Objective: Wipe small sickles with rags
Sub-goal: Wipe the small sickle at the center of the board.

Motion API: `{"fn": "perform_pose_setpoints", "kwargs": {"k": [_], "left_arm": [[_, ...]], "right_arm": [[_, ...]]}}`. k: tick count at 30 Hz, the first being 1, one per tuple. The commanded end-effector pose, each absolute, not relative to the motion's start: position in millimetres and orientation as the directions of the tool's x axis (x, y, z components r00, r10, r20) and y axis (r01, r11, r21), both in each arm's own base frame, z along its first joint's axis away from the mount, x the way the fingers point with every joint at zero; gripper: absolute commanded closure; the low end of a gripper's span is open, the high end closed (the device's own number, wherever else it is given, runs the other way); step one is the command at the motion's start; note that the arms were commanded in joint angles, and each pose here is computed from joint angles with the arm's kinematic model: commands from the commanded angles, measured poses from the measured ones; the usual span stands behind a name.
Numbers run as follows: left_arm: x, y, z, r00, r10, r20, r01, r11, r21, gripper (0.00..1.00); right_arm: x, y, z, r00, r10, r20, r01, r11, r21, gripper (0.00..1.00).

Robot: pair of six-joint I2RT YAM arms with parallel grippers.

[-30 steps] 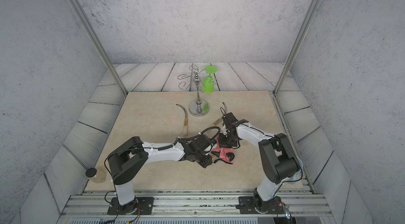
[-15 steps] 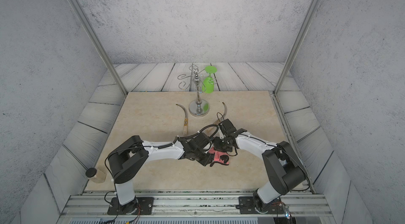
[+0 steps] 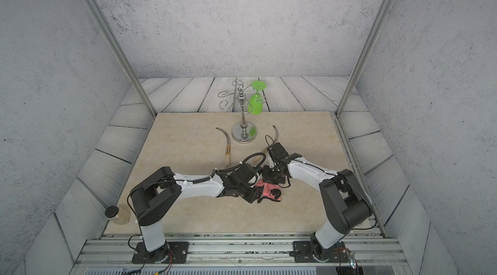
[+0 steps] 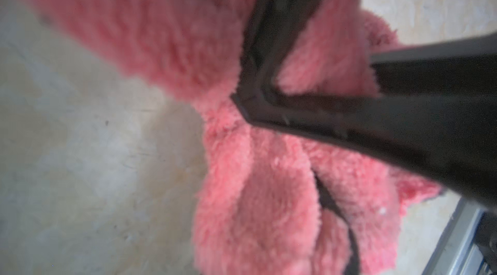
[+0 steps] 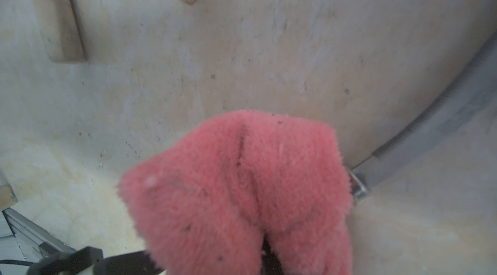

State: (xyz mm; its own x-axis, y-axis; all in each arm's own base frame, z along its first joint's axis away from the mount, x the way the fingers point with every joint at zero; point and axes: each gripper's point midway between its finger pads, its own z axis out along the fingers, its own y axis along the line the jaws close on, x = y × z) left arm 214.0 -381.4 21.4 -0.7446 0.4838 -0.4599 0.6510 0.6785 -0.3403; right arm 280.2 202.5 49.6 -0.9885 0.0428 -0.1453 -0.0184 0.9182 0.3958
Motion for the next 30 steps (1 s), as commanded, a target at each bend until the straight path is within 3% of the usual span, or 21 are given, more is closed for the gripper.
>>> {"fn": "perform_pose_setpoints", "kwargs": {"k": [1, 8, 12, 30], "left_arm": [[223, -351, 5, -0.793, 0.442, -0.421, 0.577, 0.767, -0.281, 1.00], [222, -347, 4, -0.795, 0.439, -0.418, 0.571, 0.773, -0.276, 1.00], [224, -348, 4, -0.795, 0.438, -0.419, 0.570, 0.776, -0.271, 1.00], [238, -353, 7, -0.794, 0.424, -0.436, 0.564, 0.781, -0.269, 1.00]], "right_arm": [[270, 168, 25, -0.999, 0.017, -0.041, 0.006, 0.968, 0.253, 0.85], [298, 159, 31, -0.998, -0.003, -0.059, -0.016, 0.976, 0.219, 0.86], [296, 170, 31, -0.999, -0.021, -0.036, -0.030, 0.962, 0.273, 0.85], [207, 228, 27, -0.996, -0.082, 0.032, -0.061, 0.906, 0.420, 0.85]]}}
